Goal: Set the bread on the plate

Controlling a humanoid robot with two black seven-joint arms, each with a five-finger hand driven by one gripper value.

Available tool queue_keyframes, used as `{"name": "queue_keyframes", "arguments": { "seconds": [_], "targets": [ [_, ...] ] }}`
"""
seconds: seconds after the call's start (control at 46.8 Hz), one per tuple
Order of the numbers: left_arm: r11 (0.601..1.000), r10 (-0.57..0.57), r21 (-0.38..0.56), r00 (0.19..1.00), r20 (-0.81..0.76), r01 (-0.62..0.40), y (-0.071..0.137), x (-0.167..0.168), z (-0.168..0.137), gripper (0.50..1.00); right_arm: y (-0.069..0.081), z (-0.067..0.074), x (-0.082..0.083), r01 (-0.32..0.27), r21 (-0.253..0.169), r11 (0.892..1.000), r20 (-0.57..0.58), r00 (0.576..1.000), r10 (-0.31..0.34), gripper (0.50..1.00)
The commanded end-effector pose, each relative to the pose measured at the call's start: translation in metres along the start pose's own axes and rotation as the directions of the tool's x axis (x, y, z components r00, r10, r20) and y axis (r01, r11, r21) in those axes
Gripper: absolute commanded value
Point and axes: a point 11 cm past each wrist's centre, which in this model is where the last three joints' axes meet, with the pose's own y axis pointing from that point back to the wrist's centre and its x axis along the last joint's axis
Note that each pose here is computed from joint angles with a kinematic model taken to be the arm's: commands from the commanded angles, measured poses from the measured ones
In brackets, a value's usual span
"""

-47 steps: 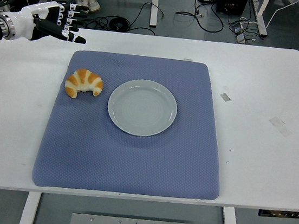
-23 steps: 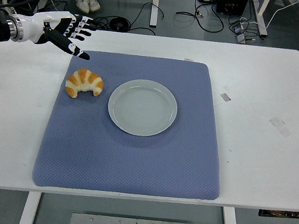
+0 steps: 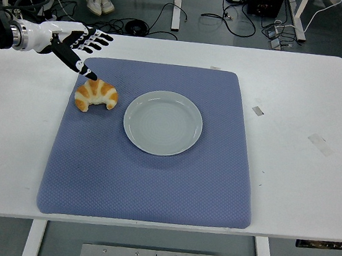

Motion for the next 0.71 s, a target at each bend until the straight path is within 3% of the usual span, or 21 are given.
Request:
{"name": "queue_keyframes", "arguments": {
  "seconds": [0.0, 0.684],
  "targets": [
    [1.000, -0.006, 0.019, 1.000, 0.008, 0.006, -0.001, -0.003, -0.006, 0.983, 0.000, 0.000, 0.000, 0.000, 0.000, 1.000, 0.000, 1.000, 0.000, 1.000],
    [0.998, -0.005, 0.059, 1.000, 0.009, 0.004, -0.010, -0.019, -0.021, 0.983, 0.000, 0.000, 0.000, 0.000, 0.000, 1.000, 0.000, 1.000, 0.000, 1.000]
  ]
}}
